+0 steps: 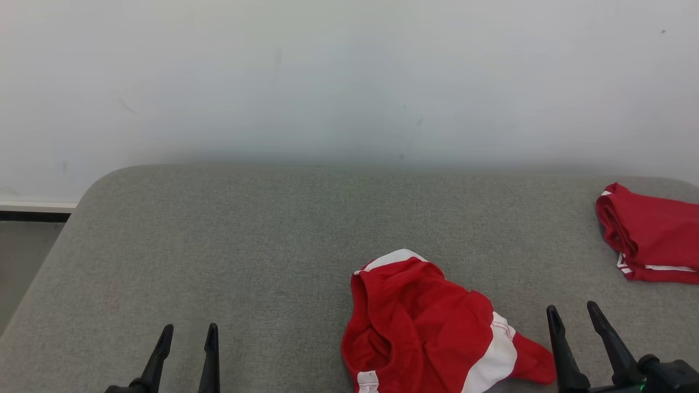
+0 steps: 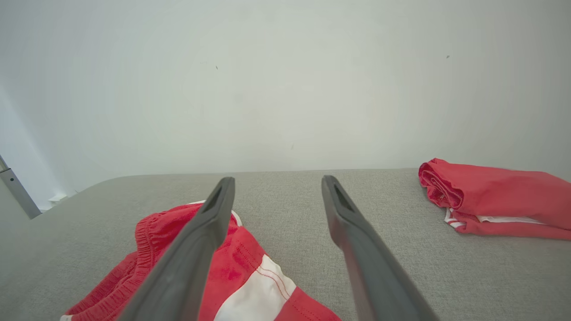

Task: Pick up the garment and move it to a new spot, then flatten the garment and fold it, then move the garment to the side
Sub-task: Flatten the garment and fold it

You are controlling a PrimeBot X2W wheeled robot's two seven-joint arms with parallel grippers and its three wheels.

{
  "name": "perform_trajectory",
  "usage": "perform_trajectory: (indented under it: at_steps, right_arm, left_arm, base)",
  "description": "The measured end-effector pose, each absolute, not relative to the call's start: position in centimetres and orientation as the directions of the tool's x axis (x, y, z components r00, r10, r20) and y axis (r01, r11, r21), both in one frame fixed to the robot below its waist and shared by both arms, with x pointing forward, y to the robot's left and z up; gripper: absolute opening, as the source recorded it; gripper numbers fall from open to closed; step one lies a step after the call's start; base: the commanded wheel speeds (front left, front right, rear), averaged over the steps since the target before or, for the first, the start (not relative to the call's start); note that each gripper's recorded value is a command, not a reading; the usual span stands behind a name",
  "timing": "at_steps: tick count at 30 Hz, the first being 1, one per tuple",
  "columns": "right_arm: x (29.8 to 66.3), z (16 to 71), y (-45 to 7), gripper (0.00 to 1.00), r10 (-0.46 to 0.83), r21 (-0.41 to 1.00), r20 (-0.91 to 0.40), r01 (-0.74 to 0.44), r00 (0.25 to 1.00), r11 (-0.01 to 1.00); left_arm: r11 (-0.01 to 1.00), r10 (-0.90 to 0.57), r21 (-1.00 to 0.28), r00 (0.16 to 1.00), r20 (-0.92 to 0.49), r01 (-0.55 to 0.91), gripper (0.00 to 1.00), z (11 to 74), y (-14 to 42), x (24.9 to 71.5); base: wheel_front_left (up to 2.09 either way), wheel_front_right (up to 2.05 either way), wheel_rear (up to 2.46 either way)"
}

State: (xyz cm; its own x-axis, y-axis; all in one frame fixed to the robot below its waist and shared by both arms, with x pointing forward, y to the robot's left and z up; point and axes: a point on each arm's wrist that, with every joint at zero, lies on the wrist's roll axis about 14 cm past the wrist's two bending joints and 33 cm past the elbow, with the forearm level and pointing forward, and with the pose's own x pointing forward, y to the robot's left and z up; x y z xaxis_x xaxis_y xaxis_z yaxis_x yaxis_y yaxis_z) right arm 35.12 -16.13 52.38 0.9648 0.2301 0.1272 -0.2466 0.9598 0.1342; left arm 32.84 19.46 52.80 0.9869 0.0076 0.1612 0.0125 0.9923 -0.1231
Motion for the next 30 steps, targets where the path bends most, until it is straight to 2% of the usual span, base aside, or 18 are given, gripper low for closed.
perform_trajectory:
  at_steps: [7, 12, 21, 30]
  right_arm:
    - [34.2, 52.5, -15.7, 1.0, 0.208, 0.129, 0.141, -0.226, 0.968, 0.966]
    - [34.0, 52.2, -16.0, 1.0, 0.193, 0.132, 0.134, -0.211, 0.972, 0.969]
    - [33.9, 51.5, -17.3, 1.0, 0.16, 0.126, 0.111, -0.174, 0.981, 0.977]
    - [33.1, 50.7, -19.7, 1.0, 0.085, 0.13, 0.084, -0.096, 0.993, 0.987]
  left_arm:
    - [0.992, -0.05, -0.111, 0.987, 0.152, 0.068, 1.0, 52.5, 17.8, 33.4]
    - [0.971, -0.22, -0.063, 0.965, 0.141, 0.23, 1.0, 52.4, 13.0, 34.4]
    - [0.825, -0.564, 0.008, 0.822, 0.071, 0.565, 1.0, 51.5, 2.6, 34.9]
    - [0.71, -0.696, 0.025, 0.706, -0.13, 0.704, 1.0, 47.0, -0.7, 34.5]
  base:
    - [0.0, 0.0, 0.0]
    - [0.0, 0.0, 0.0]
    - [0.0, 0.0, 0.0]
    - [0.0, 0.0, 0.0]
